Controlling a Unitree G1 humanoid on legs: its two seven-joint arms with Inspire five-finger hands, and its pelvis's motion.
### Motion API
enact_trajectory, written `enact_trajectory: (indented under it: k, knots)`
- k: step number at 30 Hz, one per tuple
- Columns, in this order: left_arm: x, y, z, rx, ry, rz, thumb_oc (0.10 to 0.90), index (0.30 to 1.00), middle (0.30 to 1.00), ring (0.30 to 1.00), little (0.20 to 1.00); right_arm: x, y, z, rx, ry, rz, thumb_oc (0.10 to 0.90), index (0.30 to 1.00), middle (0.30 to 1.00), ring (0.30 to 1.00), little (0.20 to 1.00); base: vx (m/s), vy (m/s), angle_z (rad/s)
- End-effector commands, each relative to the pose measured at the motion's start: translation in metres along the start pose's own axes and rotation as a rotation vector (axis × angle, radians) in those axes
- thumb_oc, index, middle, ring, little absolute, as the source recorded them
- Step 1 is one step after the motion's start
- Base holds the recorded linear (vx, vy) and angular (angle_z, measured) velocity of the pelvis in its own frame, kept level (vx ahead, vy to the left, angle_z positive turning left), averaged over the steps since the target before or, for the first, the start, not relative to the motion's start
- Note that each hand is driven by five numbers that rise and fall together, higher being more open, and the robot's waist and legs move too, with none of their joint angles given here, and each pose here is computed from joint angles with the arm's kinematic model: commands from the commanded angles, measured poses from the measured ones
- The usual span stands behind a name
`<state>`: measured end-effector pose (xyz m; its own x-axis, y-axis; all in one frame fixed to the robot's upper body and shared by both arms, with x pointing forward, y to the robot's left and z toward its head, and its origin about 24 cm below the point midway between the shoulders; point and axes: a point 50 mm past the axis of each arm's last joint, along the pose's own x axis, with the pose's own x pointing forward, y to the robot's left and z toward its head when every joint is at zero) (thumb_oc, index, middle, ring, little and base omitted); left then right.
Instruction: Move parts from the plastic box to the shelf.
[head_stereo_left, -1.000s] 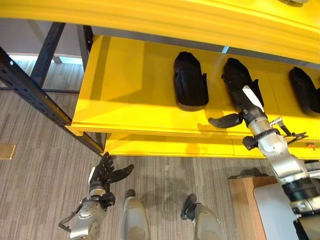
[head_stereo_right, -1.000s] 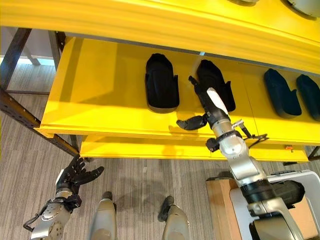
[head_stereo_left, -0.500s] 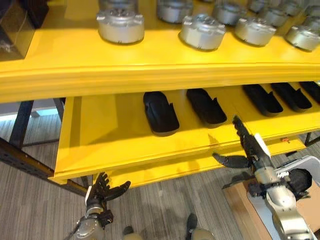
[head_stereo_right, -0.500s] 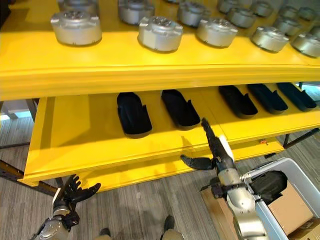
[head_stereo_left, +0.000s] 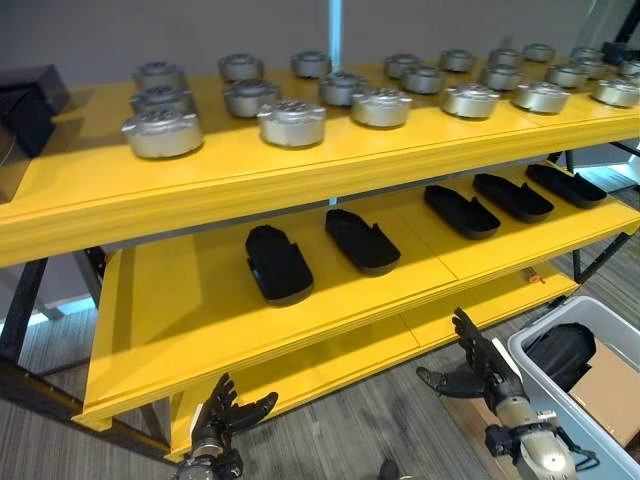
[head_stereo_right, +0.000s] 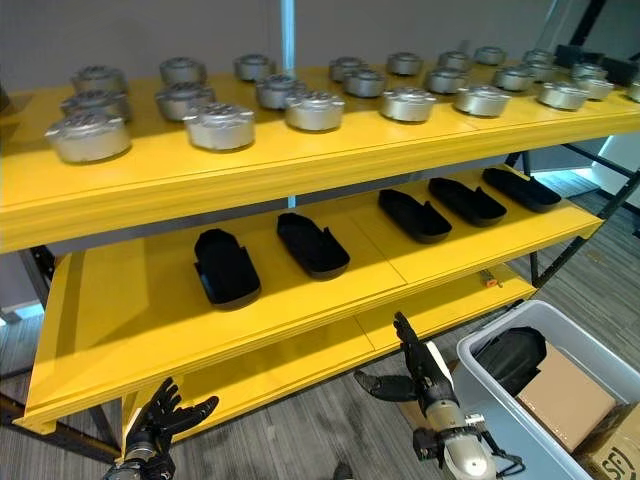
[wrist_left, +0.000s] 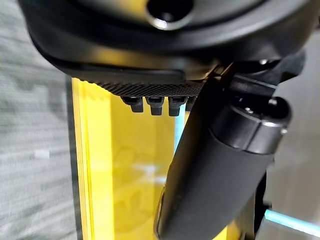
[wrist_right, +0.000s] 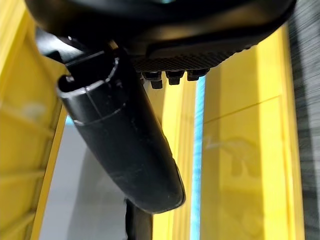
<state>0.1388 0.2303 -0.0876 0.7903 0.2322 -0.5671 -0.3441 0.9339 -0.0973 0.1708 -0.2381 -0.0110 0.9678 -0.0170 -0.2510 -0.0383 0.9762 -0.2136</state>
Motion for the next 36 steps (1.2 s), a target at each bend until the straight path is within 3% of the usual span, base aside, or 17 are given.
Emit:
enact_trajectory:
  k: [1, 9, 17, 36]
  knots:
    - [0.020, -0.032, 0.068, -0.022, -0.312, -0.136, 0.900, 1.000, 1.000, 1.000, 1.000, 0.011, -0.020, 0.054, 0.031, -0.302, -0.118, 0.900, 1.000, 1.000, 1.000, 1.000, -0.05, -0.255, -0.21]
    - [0.016, -0.038, 0.067, -0.050, -0.319, -0.155, 0.900, 1.000, 1.000, 1.000, 1.000, 0.017, -0.017, 0.053, -0.051, -0.285, -0.103, 0.900, 1.000, 1.000, 1.000, 1.000, -0.03, -0.065, -0.45]
    - [0.012, -0.026, 0.066, -0.075, -0.343, -0.107, 0.900, 1.000, 1.000, 1.000, 1.000, 0.031, -0.006, 0.057, -0.059, -0.293, -0.031, 0.900, 1.000, 1.000, 1.000, 1.000, 0.04, 0.041, -1.29]
    - [0.009, -0.020, 0.059, -0.047, -0.309, -0.098, 0.900, 1.000, 1.000, 1.000, 1.000, 0.028, 0.010, 0.040, 0.000, -0.205, 0.027, 0.900, 1.000, 1.000, 1.000, 1.000, 0.04, 0.102, -0.29]
